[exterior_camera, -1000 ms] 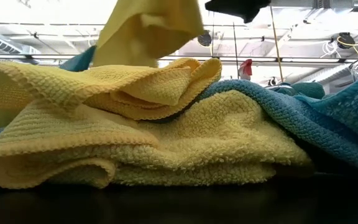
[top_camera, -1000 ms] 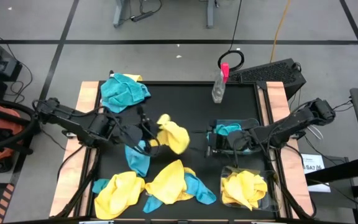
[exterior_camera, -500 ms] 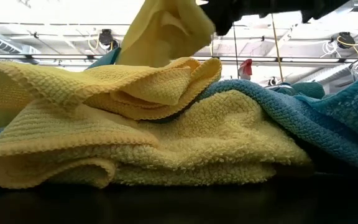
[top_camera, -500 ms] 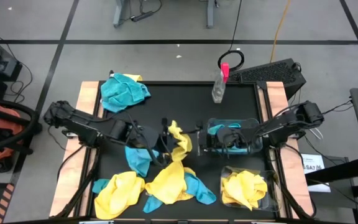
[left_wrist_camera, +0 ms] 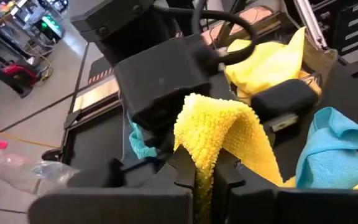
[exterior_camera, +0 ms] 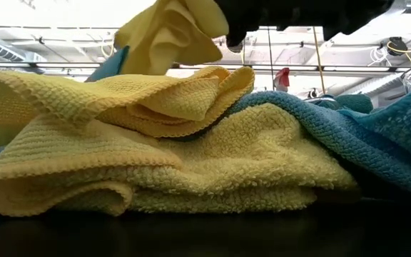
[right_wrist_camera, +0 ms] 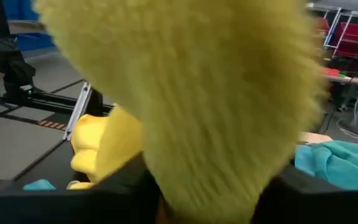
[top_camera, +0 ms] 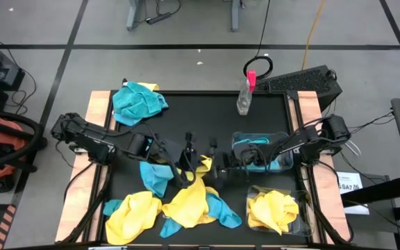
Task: Sort microfiber towel by color & place in baskets
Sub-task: Put the yellow towel into the bottom transparent bin
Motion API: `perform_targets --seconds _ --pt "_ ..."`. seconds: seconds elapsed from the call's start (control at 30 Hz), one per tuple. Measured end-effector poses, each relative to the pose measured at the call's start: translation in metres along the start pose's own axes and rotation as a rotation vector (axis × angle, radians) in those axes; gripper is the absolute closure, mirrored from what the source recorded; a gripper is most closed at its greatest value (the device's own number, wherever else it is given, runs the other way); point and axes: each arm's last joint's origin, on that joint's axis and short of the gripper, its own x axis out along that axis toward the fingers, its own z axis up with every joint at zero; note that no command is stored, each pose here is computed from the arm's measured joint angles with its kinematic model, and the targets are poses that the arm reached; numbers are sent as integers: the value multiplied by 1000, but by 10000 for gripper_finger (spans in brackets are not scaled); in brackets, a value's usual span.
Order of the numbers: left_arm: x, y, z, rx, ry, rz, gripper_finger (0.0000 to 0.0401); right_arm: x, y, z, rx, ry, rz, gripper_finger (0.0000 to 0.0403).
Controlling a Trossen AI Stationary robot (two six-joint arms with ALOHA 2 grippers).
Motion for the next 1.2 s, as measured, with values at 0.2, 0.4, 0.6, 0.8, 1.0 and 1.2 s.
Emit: perform_targets --seconds 0.2,0.4,0.6,0.8,1.0,1.2 --pt "-2 -3 -10 -50 137 85 317 2 1 -4 -40 34 4 386" --pt "-13 -13 -31 -126 389 139 205 0 0 -3 -44 61 -13 391" --pt "-24 -35 -66 -239 678 99 125 -1 -1 1 -50 43 -20 395" --pt "-18 -66 -101 -290 753 57 105 -1 -1 -1 -51 52 -18 395" --pt "-4 -83 -132 -342 715 13 105 -1 -1 -1 -54 53 -18 395" --pt "-1 -90 -151 -349 727 -45 154 -1 -1 -1 -53 58 -19 395"
